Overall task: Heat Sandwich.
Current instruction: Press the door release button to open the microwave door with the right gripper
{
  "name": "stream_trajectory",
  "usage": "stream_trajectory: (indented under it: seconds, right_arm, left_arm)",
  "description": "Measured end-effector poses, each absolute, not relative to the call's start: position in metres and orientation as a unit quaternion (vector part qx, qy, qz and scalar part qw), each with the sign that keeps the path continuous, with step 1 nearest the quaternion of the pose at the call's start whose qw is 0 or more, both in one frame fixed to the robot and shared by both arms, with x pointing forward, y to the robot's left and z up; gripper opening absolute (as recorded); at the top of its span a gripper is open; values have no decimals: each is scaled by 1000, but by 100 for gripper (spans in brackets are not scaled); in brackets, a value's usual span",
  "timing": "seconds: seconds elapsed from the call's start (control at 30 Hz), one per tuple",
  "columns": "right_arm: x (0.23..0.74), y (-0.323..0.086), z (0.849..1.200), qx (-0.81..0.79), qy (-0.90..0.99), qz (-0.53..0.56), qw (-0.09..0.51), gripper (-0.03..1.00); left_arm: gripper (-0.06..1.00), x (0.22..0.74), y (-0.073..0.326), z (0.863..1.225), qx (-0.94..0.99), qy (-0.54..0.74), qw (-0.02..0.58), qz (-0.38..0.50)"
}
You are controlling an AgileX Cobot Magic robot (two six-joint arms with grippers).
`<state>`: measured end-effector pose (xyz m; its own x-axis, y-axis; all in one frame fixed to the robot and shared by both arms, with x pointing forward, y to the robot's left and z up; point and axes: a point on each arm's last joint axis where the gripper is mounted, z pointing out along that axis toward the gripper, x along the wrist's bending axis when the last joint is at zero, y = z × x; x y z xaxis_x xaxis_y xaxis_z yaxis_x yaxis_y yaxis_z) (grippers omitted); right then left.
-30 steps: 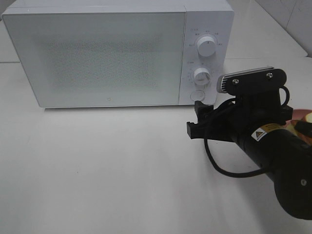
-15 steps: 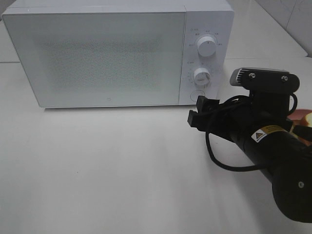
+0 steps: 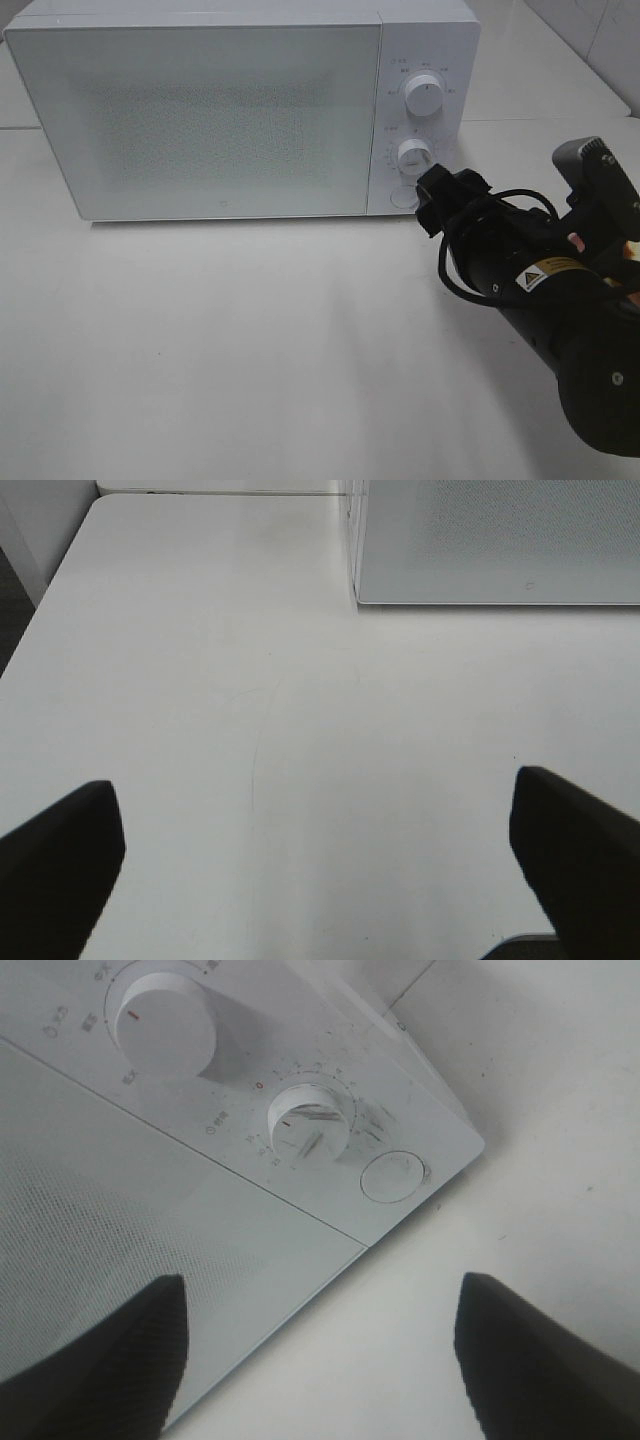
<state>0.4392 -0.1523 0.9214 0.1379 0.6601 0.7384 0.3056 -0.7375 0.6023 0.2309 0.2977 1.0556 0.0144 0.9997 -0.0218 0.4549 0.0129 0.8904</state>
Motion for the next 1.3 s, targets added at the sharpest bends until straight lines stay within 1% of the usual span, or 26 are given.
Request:
stream_trajectory:
  seconds: [0.03, 0.1, 0.2, 0.23, 0.27, 0.33, 0.4, 0.43, 0.47, 0.5, 0.53, 0.57, 0.6, 0.63, 0.67, 0.7, 0.77, 0.8, 0.83, 0.87, 0.93, 0.97, 1.0, 1.3]
  right_arm:
    - [439, -152, 921, 738, 327, 569, 156, 72]
    - [439, -152, 921, 753, 292, 576, 129, 71]
    - [439, -152, 921, 760, 273, 579, 114, 69]
    - [439, -152, 921, 768, 251, 581, 97, 68]
    - [439, -152, 921, 772, 240, 581, 88, 66]
    - [439, -152, 921, 776, 232, 581, 80, 65]
    - [439, -152, 921, 786, 197, 584, 54, 62]
    - [439, -152, 921, 789, 184, 585, 45, 57]
    - [439, -152, 921, 791, 173, 585, 36, 55]
    - [439, -152, 921, 791, 173, 585, 36, 55]
    - [439, -152, 921, 794, 162, 586, 28, 52]
    - [439, -152, 921, 797, 145, 586, 16, 45]
    - [439, -152, 921, 799, 136, 586, 9, 41]
    - [439, -152, 921, 800, 130, 586, 5, 37]
    - [439, -152, 921, 800, 130, 586, 5, 37]
    - [439, -152, 921, 802, 115, 586, -6, 28]
    - [439, -152, 921, 804, 102, 586, -15, 20]
    - [439, -152, 921, 804, 102, 586, -15, 20]
    - [439, -152, 920, 804, 99, 586, -17, 16]
    - [439, -152, 920, 805, 94, 586, -20, 9]
    - [439, -153, 920, 806, 90, 585, -20, 4]
    - [439, -153, 920, 806, 90, 585, -20, 4]
    - [439, -154, 920, 808, 83, 583, -18, 1]
    - [451, -162, 918, 819, 54, 571, -12, 1]
  left_arm:
    - [99, 231, 298, 1056, 603, 603, 378, 360]
    - [99, 231, 298, 1056, 603, 603, 378, 360]
    - [99, 231, 298, 1056, 603, 603, 378, 360]
    - [99, 231, 298, 1056, 603, 603, 378, 360]
    - [99, 231, 298, 1056, 603, 603, 378, 360]
    - [99, 231, 298, 1056, 603, 603, 378, 360]
    - [99, 231, 298, 1056, 603, 603, 378, 360]
    - [99, 231, 298, 1056, 603, 603, 378, 360]
    - [99, 231, 298, 1056, 603, 603, 378, 360]
    - [99, 231, 298, 1056, 603, 603, 378, 360]
    - [99, 231, 298, 1056, 603, 603, 378, 360]
    - [99, 231, 298, 1056, 603, 603, 378, 360]
    - [99, 231, 298, 1056, 603, 603, 378, 360]
    - [99, 231, 298, 1056, 603, 603, 378, 360]
    - [99, 231, 298, 1056, 603, 603, 378, 360]
    - [99, 231, 298, 1056, 603, 603, 378, 360]
    - [99, 231, 298, 1056, 603, 603, 378, 360]
    - [99, 231, 298, 1056, 603, 603, 378, 360]
    - [99, 231, 298, 1056, 603, 603, 378, 360]
    - [99, 231, 298, 1056, 603, 603, 378, 360]
    - [99, 231, 298, 1056, 603, 603, 378, 360]
    - [99, 231, 298, 1056, 603, 603, 378, 360]
    - [99, 231, 298, 1056, 603, 603, 378, 360]
    - [99, 231, 298, 1056, 603, 603, 378, 360]
